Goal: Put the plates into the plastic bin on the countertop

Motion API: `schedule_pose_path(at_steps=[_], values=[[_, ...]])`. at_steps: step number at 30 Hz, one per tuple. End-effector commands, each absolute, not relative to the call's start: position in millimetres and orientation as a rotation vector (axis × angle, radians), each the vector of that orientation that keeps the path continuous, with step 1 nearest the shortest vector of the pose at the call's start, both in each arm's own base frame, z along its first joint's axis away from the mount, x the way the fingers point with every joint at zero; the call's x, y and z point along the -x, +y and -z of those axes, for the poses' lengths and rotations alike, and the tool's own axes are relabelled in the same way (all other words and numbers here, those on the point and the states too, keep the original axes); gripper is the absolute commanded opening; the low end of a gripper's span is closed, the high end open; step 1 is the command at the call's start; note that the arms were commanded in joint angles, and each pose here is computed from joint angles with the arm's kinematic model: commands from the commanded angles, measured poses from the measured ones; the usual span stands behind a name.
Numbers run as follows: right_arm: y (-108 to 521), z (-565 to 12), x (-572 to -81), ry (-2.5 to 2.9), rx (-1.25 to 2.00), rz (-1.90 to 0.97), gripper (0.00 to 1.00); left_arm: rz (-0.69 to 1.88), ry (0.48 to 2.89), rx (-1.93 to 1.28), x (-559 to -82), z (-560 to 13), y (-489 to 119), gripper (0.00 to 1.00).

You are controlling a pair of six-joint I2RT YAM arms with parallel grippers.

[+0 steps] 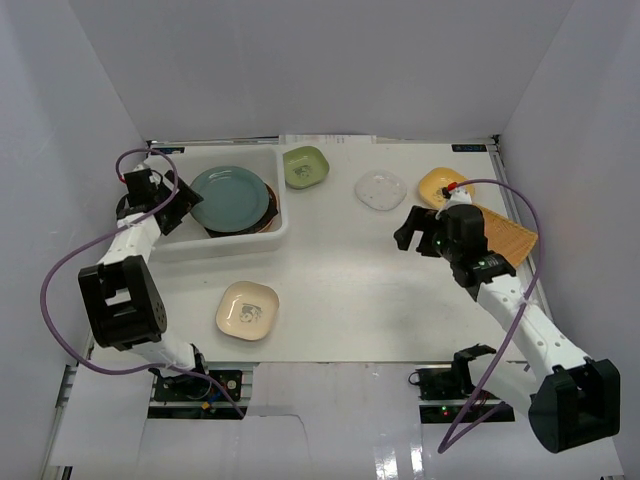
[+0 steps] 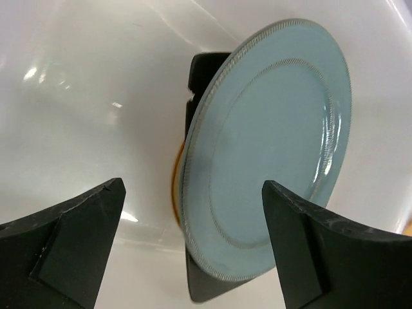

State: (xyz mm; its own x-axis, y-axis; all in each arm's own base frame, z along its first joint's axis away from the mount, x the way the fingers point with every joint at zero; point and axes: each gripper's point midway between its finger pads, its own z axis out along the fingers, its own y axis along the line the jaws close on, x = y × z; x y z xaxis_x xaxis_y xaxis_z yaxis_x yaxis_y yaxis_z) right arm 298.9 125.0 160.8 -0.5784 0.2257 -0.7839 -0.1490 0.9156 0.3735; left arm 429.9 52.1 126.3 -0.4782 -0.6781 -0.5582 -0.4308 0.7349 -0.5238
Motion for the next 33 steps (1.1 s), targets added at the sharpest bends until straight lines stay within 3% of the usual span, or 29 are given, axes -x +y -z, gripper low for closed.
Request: schedule_pose_path(at_steps=[1,7,11,16,19,24,29,33], values=[[91,-173,-318,2.126,-0.092,-0.24,0.98,0.19,2.066,0.804,-413,-162,68,0.98],[36,-157,-327,2.165,-0.219,0.158,0.94,0.207,1.998,0.826,-398,-184,56,0.98],[8,-126,-320,2.252,-0.221,0.409,0.93,0.275,1.87,0.712,-381,-240,30,0.98],[-11,-97,-318,2.326,-0.196,0.629,0.89,0.52,1.78,0.311,-345,-309,-61,0.98],[-22,-87,-322,2.337,-0.194,0.77,0.85,0.689,1.781,0.01,-314,-320,-123,0.98],[-29,-72,-333,2.358,-0.162,0.918,0.68,0.779,1.732,-0.191,-265,-316,-155,0.98],[-30,-67,-330,2.362,-0.127,0.978,0.35,0.719,1.733,-0.21,-256,-300,-156,0.98],[-35,-65,-319,2.348,-0.097,1.048,0.36,0.709,1.749,-0.228,-255,-295,-160,0.98]])
